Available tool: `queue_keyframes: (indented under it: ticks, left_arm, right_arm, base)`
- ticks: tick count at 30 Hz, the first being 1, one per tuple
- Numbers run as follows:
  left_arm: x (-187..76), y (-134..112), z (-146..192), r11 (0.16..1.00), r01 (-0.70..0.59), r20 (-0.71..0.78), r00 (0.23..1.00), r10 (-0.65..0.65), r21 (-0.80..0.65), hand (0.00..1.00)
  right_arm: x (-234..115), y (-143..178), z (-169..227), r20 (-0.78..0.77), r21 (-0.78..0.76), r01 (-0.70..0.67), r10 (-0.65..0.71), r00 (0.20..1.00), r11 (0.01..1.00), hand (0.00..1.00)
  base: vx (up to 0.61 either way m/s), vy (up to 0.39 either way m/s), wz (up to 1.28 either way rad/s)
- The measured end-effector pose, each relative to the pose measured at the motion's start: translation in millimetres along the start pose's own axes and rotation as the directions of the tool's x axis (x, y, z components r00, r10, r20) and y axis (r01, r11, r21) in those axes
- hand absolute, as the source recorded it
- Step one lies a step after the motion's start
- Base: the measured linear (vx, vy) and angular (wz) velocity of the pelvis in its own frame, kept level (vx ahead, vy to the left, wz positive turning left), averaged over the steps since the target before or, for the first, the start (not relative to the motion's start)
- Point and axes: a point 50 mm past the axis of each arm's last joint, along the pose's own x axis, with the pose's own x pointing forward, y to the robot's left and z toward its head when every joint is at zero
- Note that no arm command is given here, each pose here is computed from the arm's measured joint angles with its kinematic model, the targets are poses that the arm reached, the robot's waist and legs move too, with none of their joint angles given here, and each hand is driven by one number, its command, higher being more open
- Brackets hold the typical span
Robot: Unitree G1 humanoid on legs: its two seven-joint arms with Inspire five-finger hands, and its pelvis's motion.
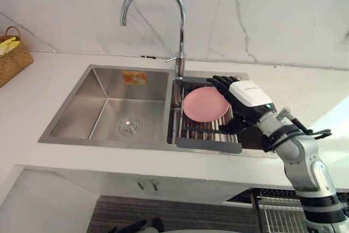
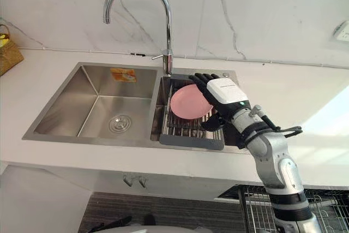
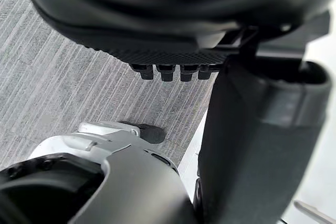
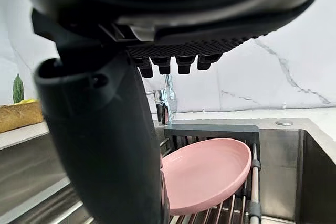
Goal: Walk over to the sink, pick up the cup, carry it to the dishwasher, place the cup inside the dishwasher, then close the dishwasher door
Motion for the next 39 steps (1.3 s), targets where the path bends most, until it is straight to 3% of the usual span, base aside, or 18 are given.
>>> queue_keyframes:
  ticks: [8,33,39]
  left_arm:
    - [1,-3,2,0.999,0.011,-0.018,1.000,-0.010,0.038,1.00]
    - [1,-11,9,0.995,0.061,-0.022,0.998,-0.059,0.081,1.00]
    - [1,-11,10,0.994,0.064,-0.024,0.998,-0.062,0.094,1.00]
  right_arm:
    - [13,7,4,0.014,-0.084,-0.073,0.074,0.997,0.994,1.00]
    - [34,26,-26,-0.128,-0.107,-0.200,0.186,0.974,0.974,1.00]
    - [40,46,-25,-0.129,-0.101,-0.256,0.242,0.962,0.961,1.00]
  base:
    - [0.00,0.000,0.00]
    - [0.00,-0.001,0.03]
    - [-0.01,-0.001,0.05]
